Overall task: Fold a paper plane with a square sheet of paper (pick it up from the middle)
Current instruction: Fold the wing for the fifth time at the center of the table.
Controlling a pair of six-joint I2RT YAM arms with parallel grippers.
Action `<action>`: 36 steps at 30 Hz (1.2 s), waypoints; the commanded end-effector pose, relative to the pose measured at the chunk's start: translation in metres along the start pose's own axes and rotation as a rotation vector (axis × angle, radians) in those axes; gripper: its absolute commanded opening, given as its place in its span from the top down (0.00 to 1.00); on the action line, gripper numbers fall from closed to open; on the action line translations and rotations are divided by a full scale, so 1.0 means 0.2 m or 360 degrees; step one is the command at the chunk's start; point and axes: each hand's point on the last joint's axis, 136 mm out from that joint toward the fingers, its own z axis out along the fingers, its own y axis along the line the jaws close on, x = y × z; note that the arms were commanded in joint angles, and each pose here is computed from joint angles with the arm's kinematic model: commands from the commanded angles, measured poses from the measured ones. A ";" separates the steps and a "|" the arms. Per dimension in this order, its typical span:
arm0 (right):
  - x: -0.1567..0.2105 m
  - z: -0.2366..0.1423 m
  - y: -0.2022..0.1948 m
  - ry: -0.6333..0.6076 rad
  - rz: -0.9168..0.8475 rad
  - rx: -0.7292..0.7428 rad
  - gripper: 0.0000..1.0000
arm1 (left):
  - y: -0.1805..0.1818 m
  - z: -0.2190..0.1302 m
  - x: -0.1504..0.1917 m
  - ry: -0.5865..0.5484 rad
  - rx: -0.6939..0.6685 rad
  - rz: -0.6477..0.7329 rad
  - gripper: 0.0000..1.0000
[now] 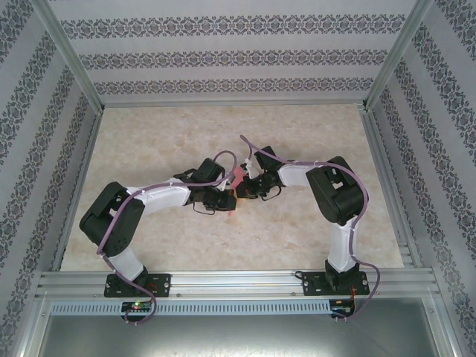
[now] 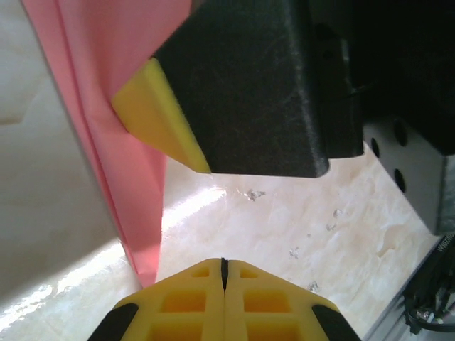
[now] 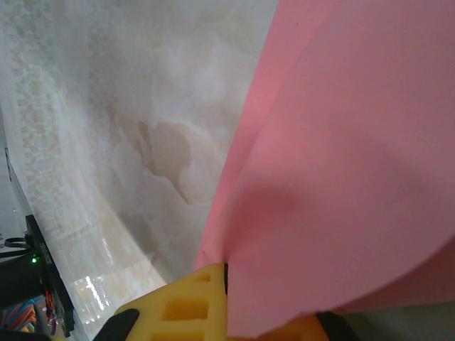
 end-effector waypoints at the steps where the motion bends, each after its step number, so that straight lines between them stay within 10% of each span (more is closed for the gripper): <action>1: 0.09 0.03 -0.16 0.0049 0.0115 0.0157 1.00 | 0.03 0.03 0.00 -0.0045 -0.0030 -0.0008 0.97; 36: 0.12 0.03 -0.18 0.0047 0.0164 0.0169 1.00 | 0.11 0.18 0.10 0.0088 -0.0051 0.0000 0.99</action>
